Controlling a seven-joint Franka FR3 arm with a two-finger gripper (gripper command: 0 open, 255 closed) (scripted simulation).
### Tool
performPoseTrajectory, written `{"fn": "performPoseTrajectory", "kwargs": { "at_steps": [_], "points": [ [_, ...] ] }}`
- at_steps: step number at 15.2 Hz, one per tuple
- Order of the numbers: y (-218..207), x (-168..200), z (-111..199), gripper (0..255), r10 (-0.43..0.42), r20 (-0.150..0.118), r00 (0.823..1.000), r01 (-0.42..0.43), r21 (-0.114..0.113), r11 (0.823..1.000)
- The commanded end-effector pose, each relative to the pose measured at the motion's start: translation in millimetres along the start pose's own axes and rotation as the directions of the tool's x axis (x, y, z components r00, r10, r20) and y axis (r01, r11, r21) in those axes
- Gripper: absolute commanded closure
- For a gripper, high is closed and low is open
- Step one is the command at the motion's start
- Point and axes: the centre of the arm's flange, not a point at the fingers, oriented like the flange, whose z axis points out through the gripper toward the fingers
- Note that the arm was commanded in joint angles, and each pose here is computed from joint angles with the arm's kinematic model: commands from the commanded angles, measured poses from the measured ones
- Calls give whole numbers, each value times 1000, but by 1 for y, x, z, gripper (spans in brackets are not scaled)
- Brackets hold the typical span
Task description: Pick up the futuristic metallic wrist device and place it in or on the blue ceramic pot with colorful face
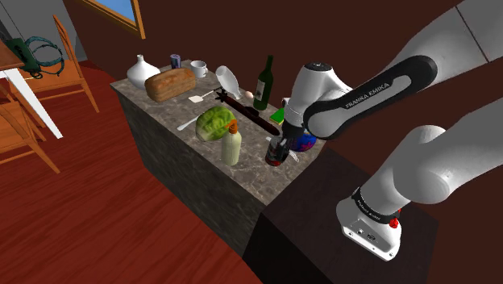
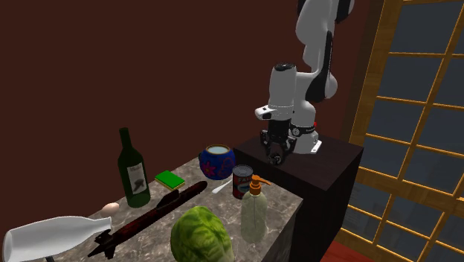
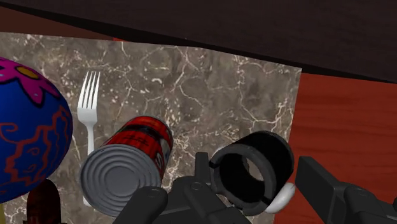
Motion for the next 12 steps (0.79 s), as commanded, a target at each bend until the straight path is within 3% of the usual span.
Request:
{"fn": "performPoseTrajectory", "kwargs": {
  "at_steps": [1,10,12],
  "points": [
    [0,0,-10,255,0,1,1000,0,0,1000],
    [0,0,-56,255,0,1,1000,0,0,1000],
    [26,2,-57,255,0,1,1000,0,0,1000]
  ]
}}
